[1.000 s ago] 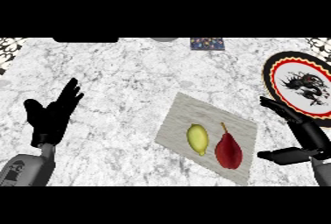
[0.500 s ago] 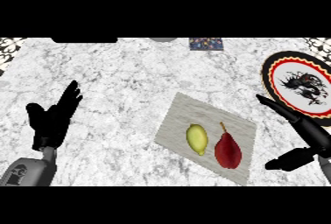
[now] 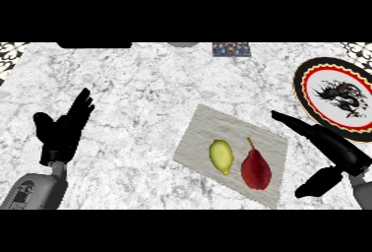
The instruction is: Pick the pear from the placemat and place it in the plate
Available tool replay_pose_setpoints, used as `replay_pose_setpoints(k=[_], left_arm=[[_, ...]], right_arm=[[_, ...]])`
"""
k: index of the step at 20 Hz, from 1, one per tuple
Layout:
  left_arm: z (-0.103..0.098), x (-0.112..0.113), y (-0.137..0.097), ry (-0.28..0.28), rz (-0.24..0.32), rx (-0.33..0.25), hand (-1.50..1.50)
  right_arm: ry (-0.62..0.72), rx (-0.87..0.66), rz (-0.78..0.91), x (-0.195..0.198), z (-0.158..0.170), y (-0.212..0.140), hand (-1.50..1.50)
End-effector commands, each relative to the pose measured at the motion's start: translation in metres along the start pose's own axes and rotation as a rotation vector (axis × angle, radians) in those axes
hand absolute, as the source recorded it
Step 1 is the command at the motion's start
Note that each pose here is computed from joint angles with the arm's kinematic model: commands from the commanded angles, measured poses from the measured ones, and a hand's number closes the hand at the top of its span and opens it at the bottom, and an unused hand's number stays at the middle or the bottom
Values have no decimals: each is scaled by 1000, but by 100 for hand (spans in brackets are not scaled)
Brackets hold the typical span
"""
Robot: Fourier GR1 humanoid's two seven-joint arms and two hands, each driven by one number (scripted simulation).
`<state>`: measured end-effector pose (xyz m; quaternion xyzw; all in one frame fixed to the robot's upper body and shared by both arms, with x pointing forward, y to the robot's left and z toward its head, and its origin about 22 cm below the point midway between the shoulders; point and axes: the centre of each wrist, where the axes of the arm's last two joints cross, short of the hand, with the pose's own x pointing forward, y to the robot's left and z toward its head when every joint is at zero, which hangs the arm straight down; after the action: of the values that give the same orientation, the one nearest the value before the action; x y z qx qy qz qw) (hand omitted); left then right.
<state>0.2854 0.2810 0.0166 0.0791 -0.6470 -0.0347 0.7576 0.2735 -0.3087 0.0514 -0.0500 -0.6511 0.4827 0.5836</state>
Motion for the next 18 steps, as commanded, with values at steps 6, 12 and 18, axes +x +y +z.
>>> replay_pose_setpoints(k=[6,12,18], left_arm=[[2,-2,1,3,5,-8,0],[-1,-4,-2,13,6,3,0],[6,1,-1,13,9,-7,0]], right_arm=[[113,109,139,21,-19,21,-150],[140,193,171,28,-44,20,-150],[182,182,201,27,-52,33,-150]])
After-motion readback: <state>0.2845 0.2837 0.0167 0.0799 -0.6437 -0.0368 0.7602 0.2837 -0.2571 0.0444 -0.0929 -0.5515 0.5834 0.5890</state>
